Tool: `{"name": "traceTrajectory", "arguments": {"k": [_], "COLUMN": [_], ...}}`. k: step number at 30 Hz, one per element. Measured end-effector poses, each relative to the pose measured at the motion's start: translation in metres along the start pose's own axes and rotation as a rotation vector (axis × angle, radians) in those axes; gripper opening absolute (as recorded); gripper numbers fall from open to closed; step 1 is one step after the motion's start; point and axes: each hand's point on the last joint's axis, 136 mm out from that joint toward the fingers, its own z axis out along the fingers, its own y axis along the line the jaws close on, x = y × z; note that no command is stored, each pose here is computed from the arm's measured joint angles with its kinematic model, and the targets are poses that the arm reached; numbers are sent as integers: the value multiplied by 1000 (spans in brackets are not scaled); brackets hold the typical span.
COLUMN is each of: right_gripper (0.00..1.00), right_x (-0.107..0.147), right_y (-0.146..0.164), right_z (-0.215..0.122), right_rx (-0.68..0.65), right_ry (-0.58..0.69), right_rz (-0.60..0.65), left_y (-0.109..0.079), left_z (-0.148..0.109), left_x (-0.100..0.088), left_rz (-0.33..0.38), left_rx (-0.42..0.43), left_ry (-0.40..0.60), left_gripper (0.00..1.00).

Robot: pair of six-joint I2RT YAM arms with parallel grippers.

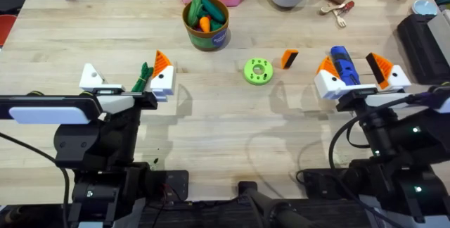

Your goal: Pick up the gripper from the table and insert it into the empty holder that is missing its gripper. Then pick up a screw, insert it into the mounting hole, and use the screwdriver to tighten it. Finally, clean up the table by picking up the vegetable and placing it into the bucket.

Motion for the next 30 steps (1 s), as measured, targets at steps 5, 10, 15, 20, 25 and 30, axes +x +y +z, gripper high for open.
{"name": "traceTrajectory", "arguments": {"k": [5, 10, 15, 20, 25, 30], "right_gripper": [993, 994, 994, 993, 993, 994], "right_x": [1, 1, 0, -3, -40, -73], "right_y": [0, 0, 0, 0, 1, 2], "right_z": [0, 0, 0, -3, -16, -26], "right_rx": [0, 0, 0, -2, -5, -5], "right_ry": [3, 5, 1, 18, -3, 28], "right_rz": [0, 0, 0, 0, 0, 1], "left_y": [0, 0, 0, 0, 2, 5], "left_z": [0, 0, 0, -1, -8, -11], "left_x": [0, 0, 0, 2, -25, -55], "left_rz": [0, 0, 0, 0, 4, 16], "left_rx": [0, 0, 0, 0, -10, -19], "left_ry": [0, 2, 1, 24, 34, 105], "left_gripper": [985, 985, 985, 985, 985, 985]}}
